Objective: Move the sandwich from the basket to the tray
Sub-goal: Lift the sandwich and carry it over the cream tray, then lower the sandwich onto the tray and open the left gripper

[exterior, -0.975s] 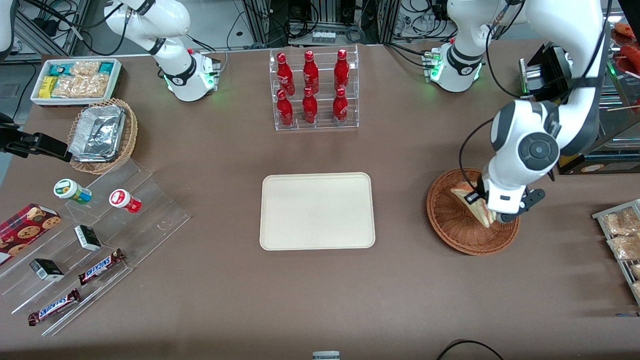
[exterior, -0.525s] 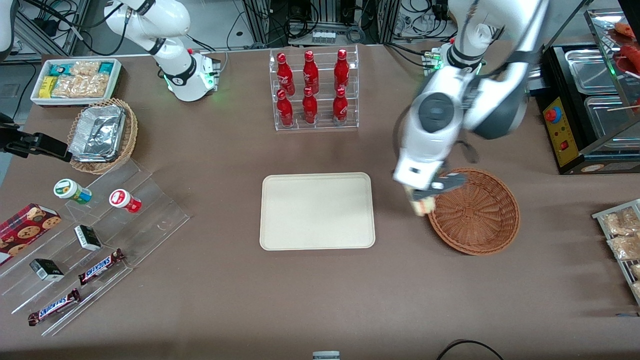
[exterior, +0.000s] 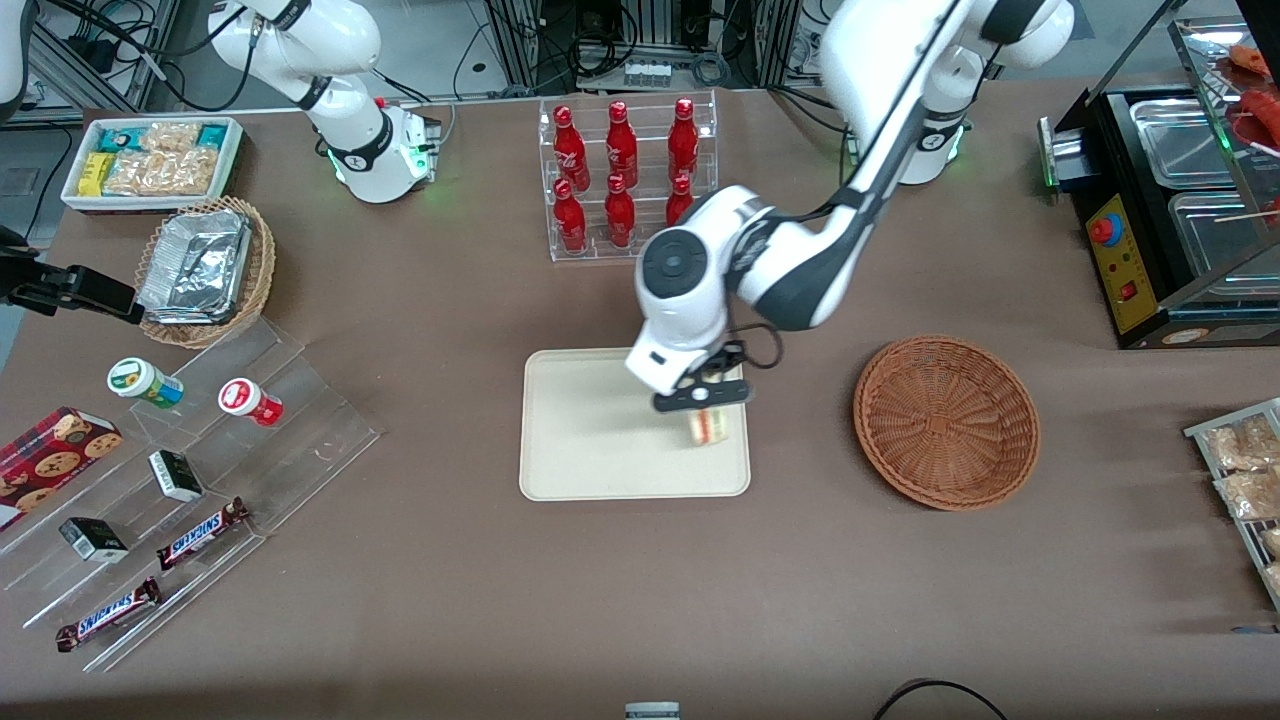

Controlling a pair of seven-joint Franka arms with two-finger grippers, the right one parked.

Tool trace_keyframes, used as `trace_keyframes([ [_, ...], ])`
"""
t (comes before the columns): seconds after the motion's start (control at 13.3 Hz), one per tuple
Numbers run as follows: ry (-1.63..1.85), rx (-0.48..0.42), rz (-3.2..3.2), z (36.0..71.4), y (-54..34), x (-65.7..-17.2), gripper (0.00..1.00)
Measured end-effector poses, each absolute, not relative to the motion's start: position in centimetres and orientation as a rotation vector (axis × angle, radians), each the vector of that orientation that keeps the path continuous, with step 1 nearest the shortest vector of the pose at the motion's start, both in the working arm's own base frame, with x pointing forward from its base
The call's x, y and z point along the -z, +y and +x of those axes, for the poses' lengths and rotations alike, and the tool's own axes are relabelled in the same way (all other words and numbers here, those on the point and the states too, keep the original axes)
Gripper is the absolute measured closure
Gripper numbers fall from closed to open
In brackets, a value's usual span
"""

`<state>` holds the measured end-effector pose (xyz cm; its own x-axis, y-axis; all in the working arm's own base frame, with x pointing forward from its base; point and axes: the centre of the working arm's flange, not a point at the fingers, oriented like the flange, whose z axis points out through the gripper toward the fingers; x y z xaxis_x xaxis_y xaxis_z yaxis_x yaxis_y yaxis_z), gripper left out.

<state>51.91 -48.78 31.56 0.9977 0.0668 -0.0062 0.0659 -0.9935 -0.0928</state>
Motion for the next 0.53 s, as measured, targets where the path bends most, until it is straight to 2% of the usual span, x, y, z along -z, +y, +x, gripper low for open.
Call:
trace_keyframes([
  [0.22,-0.025,0.061,-3.112,50.6,-52.5,-28.9,0.85],
  [0.53,0.019,0.081,-3.136,50.0,-55.0,-25.3,0.85],
])
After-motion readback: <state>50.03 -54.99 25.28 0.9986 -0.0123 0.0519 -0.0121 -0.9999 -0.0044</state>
